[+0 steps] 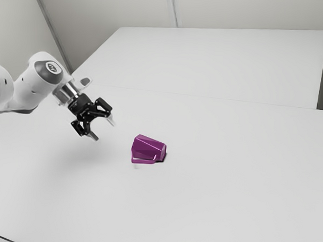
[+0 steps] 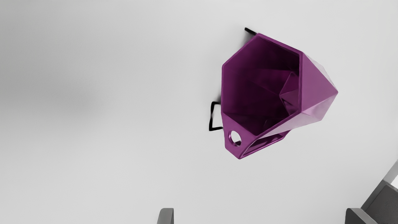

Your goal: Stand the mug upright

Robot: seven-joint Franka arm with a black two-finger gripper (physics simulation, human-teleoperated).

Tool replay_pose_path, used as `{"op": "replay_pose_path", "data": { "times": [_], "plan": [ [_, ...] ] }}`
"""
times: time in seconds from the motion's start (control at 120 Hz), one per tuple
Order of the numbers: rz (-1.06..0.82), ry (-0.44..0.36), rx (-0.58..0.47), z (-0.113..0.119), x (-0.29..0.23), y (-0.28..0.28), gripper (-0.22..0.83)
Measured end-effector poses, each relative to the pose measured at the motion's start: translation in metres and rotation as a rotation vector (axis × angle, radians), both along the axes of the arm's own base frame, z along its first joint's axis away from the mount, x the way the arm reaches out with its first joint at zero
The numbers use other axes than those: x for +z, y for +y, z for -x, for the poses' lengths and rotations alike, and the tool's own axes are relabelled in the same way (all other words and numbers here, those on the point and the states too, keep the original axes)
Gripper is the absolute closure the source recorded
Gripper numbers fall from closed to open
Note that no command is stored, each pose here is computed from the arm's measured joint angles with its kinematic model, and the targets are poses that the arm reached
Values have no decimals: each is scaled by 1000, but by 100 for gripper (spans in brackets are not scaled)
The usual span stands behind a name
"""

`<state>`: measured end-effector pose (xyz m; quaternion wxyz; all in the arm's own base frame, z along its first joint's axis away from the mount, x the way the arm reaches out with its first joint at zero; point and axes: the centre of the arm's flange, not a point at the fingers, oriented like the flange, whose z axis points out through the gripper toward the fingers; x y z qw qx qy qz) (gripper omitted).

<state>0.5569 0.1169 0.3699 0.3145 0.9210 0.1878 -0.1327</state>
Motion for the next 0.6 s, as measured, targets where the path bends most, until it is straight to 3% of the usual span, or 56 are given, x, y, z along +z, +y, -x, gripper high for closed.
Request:
{"op": "replay_pose_path", "data": {
  "times": [0.142, 0.333, 0.6],
  "plan": [
    [56, 9, 42, -12, -37, -2, 0],
    [91, -36, 69, -39, -60, -12, 0],
    [158, -55, 70, -50, -77, -48, 0]
  ]
}}
